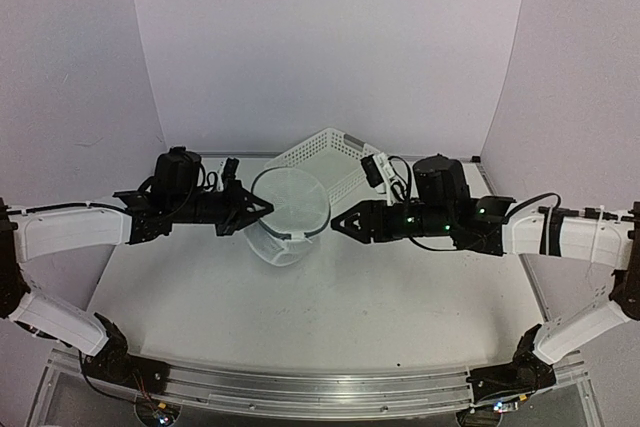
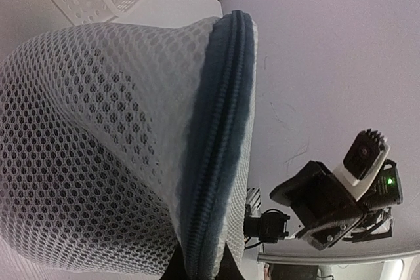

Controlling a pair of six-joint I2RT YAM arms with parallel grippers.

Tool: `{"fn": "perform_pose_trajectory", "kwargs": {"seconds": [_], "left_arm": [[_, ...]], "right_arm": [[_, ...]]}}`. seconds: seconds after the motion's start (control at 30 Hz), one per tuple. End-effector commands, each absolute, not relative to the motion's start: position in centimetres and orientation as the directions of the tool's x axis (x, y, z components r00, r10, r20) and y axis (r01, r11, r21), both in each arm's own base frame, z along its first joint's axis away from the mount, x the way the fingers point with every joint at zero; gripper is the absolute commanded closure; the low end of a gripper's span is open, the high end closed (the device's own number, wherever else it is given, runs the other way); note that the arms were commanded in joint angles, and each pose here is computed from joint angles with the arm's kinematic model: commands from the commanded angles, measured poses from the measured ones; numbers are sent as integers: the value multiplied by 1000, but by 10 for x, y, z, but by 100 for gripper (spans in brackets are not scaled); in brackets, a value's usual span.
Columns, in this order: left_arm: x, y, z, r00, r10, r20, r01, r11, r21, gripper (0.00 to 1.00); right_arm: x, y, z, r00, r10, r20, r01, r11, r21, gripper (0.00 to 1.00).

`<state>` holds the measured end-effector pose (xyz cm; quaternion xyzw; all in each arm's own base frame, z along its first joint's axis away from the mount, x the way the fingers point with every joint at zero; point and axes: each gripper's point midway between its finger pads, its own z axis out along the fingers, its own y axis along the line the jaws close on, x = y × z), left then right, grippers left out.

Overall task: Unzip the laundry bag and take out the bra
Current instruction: Pick up the zipper from the laundry bag.

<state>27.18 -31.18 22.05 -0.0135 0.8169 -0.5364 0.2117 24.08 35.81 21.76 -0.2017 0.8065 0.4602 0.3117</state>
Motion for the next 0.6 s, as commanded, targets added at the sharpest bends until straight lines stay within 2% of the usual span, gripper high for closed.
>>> {"fn": "perform_pose_trajectory", "kwargs": {"seconds": [0.0,0.33,0.57], "left_arm": [[287,-310,243,-878,-349,-327,189,375,-907,100],[288,-310,235,-890,-376,-260,121,354,-927,100],[286,-308,235,-888,-385,-250,113,344,-932,100]], "right_arm": [[222,375,232,-651,-72,-756,-692,465,552,46],[231,400,207,-608,-130,-783,-713,522,468,46],[239,414,202,-580,-154,-800,-735,522,433,46]]}}
